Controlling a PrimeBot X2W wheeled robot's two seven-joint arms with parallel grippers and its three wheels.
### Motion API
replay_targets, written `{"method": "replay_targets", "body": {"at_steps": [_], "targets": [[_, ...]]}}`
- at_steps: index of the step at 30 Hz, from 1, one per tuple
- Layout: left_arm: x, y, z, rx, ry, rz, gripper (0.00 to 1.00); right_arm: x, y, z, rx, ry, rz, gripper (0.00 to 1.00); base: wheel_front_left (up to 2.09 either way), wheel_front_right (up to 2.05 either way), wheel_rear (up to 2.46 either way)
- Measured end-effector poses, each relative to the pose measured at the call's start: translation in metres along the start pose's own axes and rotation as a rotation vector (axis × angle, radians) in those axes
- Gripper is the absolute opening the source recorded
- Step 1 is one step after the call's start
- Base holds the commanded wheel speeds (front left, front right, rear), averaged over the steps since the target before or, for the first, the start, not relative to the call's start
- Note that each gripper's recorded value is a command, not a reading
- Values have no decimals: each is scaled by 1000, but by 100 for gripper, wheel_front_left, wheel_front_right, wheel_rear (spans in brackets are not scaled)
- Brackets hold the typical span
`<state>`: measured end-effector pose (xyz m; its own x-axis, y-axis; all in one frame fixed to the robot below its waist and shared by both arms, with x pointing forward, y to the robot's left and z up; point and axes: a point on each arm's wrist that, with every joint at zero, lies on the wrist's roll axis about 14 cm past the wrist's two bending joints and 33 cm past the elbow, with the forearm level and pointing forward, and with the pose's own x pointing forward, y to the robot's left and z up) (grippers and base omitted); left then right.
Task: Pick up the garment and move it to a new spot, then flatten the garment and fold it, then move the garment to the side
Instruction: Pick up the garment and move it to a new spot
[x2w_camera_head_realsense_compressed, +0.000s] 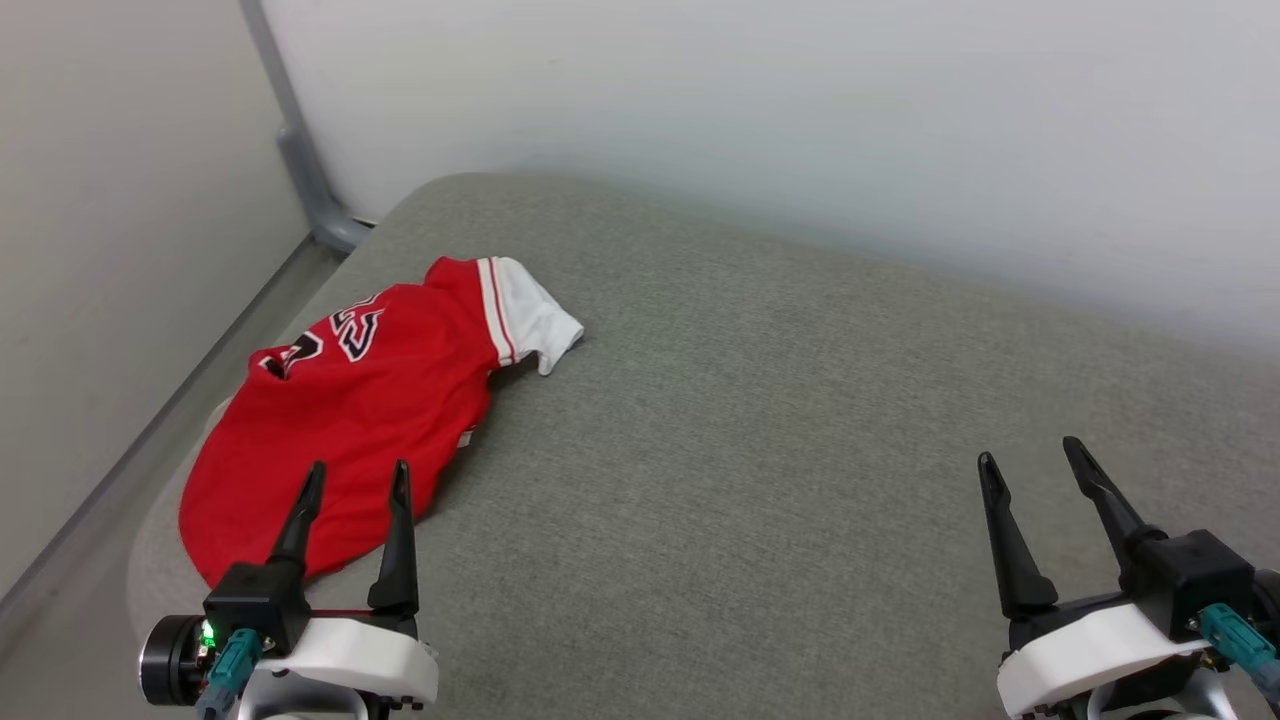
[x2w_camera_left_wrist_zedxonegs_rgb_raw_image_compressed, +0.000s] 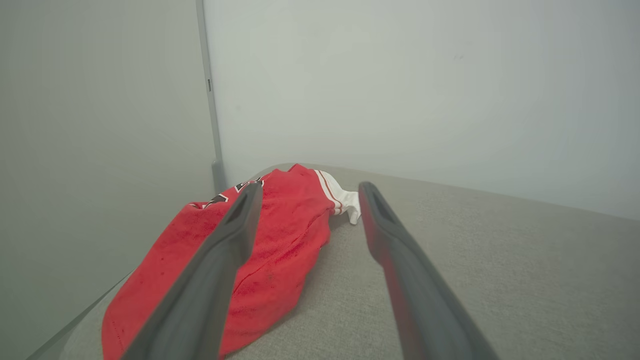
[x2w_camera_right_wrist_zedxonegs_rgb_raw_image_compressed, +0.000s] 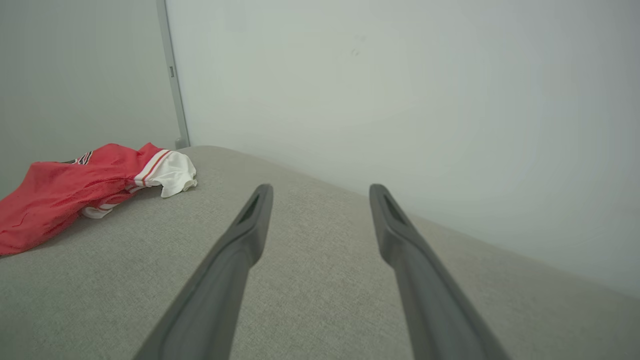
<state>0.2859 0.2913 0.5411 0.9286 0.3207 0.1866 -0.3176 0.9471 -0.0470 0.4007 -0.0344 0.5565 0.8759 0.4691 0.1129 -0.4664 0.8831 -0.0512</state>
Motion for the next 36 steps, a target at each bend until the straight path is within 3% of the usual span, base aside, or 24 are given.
{"method": "replay_targets", "body": {"at_steps": [10, 21, 26, 36], "targets": [[-26, 41, 6, 9, -5, 127, 100, 25, 41, 1, 27, -16, 128, 100, 0, 0, 0], [-25, 50, 6, 4, 0, 162, 100, 34, 46, -4, 31, -9, 147, 100, 0, 0, 0], [-2, 48, 14, 15, -26, 151, 100, 41, 43, -6, -3, -6, 146, 100, 0, 0, 0], [93, 36, 5, 16, 22, 69, 100, 60, 13, -29, -32, 35, 89, 100, 0, 0, 0]]}}
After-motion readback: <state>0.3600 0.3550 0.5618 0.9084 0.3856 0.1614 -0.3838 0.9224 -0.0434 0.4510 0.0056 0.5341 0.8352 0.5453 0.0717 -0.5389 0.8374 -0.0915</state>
